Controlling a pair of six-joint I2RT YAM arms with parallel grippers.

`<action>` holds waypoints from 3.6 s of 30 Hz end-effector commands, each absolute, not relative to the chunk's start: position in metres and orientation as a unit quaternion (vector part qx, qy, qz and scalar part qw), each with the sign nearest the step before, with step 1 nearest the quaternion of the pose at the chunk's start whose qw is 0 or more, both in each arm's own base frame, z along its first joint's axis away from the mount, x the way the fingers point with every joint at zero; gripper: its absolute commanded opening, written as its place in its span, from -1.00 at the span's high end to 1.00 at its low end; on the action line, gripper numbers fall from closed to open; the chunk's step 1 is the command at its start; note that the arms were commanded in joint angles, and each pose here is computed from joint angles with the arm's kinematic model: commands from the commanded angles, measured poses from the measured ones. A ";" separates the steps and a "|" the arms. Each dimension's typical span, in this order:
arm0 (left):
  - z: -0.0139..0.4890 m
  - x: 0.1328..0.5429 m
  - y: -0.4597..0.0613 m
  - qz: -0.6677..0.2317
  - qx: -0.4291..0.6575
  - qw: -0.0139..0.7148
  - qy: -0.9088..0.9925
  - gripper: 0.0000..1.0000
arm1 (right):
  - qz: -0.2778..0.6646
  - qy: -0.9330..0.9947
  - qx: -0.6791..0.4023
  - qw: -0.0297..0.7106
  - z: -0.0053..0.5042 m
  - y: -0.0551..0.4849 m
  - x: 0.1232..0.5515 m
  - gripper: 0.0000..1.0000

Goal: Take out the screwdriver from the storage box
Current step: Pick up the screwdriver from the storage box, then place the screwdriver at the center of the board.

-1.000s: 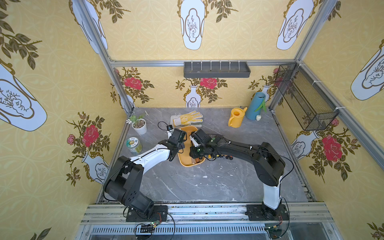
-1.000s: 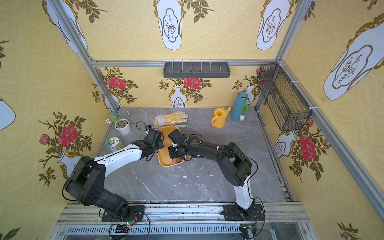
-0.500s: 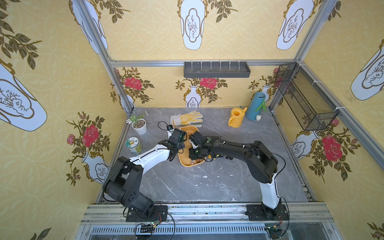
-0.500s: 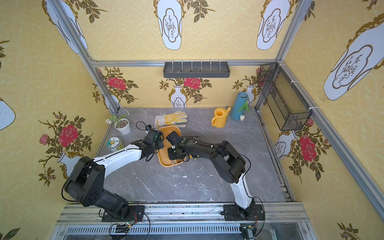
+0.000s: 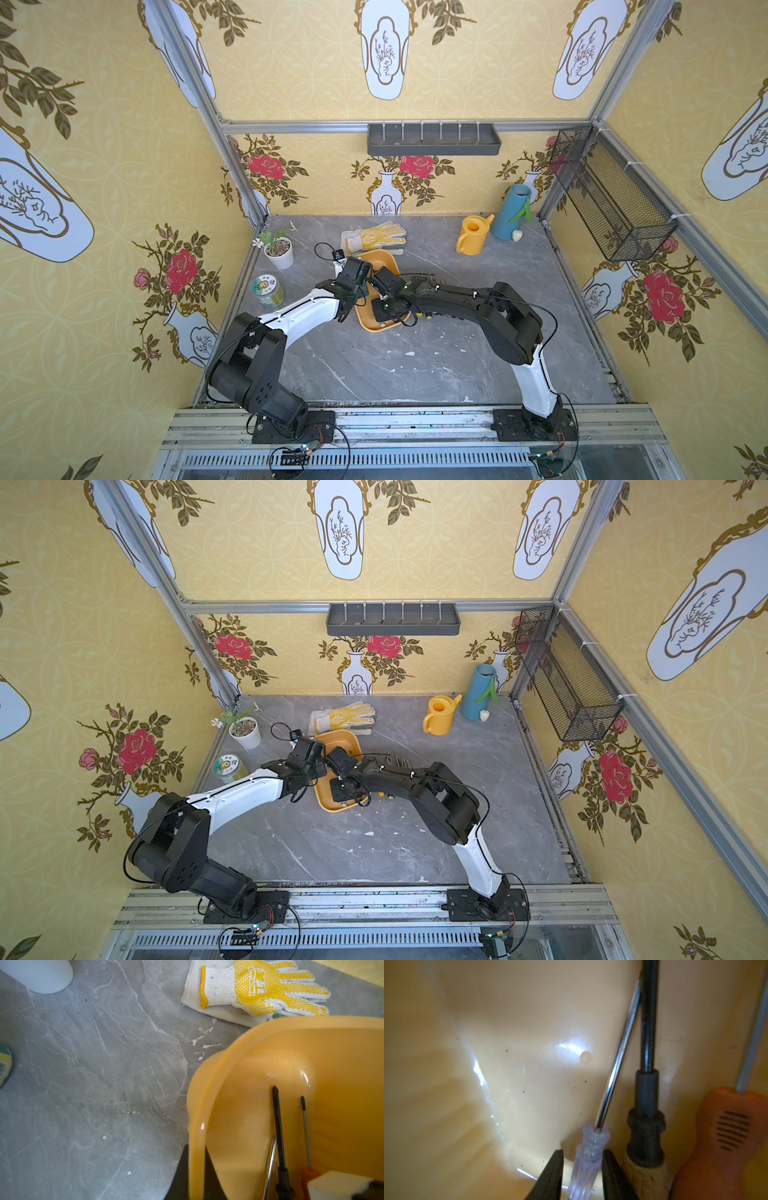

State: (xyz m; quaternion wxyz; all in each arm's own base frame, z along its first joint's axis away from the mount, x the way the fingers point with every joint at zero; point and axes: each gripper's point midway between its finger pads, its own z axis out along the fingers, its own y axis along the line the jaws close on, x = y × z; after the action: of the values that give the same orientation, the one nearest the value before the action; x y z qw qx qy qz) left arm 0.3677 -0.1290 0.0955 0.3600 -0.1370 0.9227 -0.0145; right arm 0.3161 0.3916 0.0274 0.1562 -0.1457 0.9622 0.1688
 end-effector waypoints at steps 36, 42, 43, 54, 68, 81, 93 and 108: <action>0.075 0.369 -0.128 0.005 -0.141 0.339 0.930 1.00 | 0.225 0.929 -0.210 0.207 0.078 0.403 0.316 1.00; 0.073 0.367 -0.125 0.009 -0.145 0.341 0.929 1.00 | 0.234 0.923 -0.207 0.226 0.098 0.399 0.315 1.00; 0.072 0.366 -0.125 0.010 -0.145 0.340 0.929 1.00 | 0.235 0.921 -0.207 0.230 0.102 0.399 0.315 1.00; 0.073 0.364 -0.119 0.021 -0.144 0.343 0.928 1.00 | 0.196 0.914 -0.180 0.307 0.157 0.350 0.336 1.00; 0.079 0.358 -0.106 0.057 -0.131 0.352 0.925 1.00 | 0.110 0.956 -0.095 0.253 0.119 0.274 0.363 1.00; 0.091 0.363 -0.106 0.063 -0.120 0.364 0.921 1.00 | 0.112 0.973 -0.096 0.177 0.066 0.290 0.361 1.00; 0.089 0.367 -0.111 0.052 -0.118 0.365 0.922 1.00 | 0.119 0.979 -0.085 0.145 0.044 0.299 0.357 0.94; 0.089 0.366 -0.113 0.040 -0.124 0.366 0.921 1.00 | 0.103 0.986 -0.067 0.113 0.031 0.297 0.351 0.50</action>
State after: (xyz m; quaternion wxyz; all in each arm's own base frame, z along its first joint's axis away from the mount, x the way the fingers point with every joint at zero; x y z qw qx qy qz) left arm 0.3649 -0.1109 0.0891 0.3629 -0.1208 0.9227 0.0478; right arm 0.3518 0.2977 0.0303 0.1175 -0.0754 0.9847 0.1044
